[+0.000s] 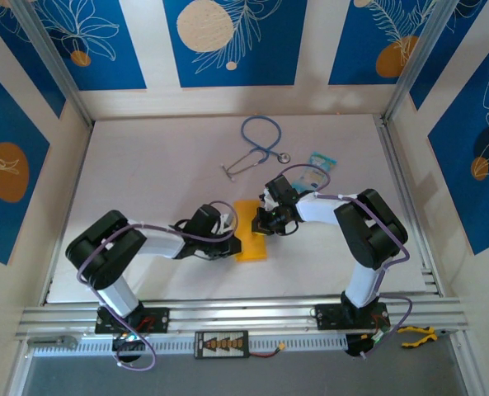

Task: Fold a paper plane with a square sheet of paper (pick it up from the middle)
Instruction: First fold the square sheet of paper in half at the center of the table.

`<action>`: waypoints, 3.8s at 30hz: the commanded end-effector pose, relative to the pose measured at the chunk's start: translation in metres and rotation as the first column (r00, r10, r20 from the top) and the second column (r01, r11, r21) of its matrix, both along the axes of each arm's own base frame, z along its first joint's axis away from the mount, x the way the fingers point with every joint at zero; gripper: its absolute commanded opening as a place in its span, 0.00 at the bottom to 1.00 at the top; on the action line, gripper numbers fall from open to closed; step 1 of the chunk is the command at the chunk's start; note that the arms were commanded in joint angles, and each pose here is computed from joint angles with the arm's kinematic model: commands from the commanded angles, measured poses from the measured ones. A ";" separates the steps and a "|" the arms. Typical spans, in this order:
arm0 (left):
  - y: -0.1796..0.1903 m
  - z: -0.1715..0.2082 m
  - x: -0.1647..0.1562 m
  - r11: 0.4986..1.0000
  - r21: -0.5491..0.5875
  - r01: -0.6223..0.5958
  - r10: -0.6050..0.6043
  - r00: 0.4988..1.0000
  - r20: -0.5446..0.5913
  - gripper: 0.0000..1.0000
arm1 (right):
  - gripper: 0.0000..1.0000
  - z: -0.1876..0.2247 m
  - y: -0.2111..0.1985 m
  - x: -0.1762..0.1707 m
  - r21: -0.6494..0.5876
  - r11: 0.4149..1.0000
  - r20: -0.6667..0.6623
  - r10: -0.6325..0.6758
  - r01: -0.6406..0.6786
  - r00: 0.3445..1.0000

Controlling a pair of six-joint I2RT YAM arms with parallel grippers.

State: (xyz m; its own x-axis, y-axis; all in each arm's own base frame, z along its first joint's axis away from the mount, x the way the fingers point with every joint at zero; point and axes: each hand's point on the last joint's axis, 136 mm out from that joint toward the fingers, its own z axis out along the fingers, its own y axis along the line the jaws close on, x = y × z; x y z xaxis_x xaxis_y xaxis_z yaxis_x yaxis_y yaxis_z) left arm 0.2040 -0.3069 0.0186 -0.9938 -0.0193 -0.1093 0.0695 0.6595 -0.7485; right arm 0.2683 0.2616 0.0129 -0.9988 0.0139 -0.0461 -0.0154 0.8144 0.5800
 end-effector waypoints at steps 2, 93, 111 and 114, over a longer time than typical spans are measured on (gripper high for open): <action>0.020 -0.016 -0.031 0.993 0.098 0.058 -0.053 0.997 -0.058 0.00 | 0.00 -0.043 -0.047 -0.032 -0.217 0.975 -0.130 -0.065 0.036 0.989; 0.014 0.020 0.086 0.988 0.152 -0.022 0.002 0.991 0.130 0.06 | 0.00 -0.031 -0.034 -0.019 -0.126 0.983 -0.084 0.126 -0.136 0.988; 0.015 0.003 0.106 0.990 0.133 -0.056 0.045 0.996 0.080 0.04 | 0.00 -0.032 -0.038 -0.027 -0.129 0.979 -0.092 0.146 -0.157 0.985; 0.009 0.018 0.113 0.992 0.115 -0.042 0.029 0.994 0.110 0.05 | 0.00 -0.031 -0.038 -0.026 -0.133 0.978 -0.089 0.148 -0.159 0.985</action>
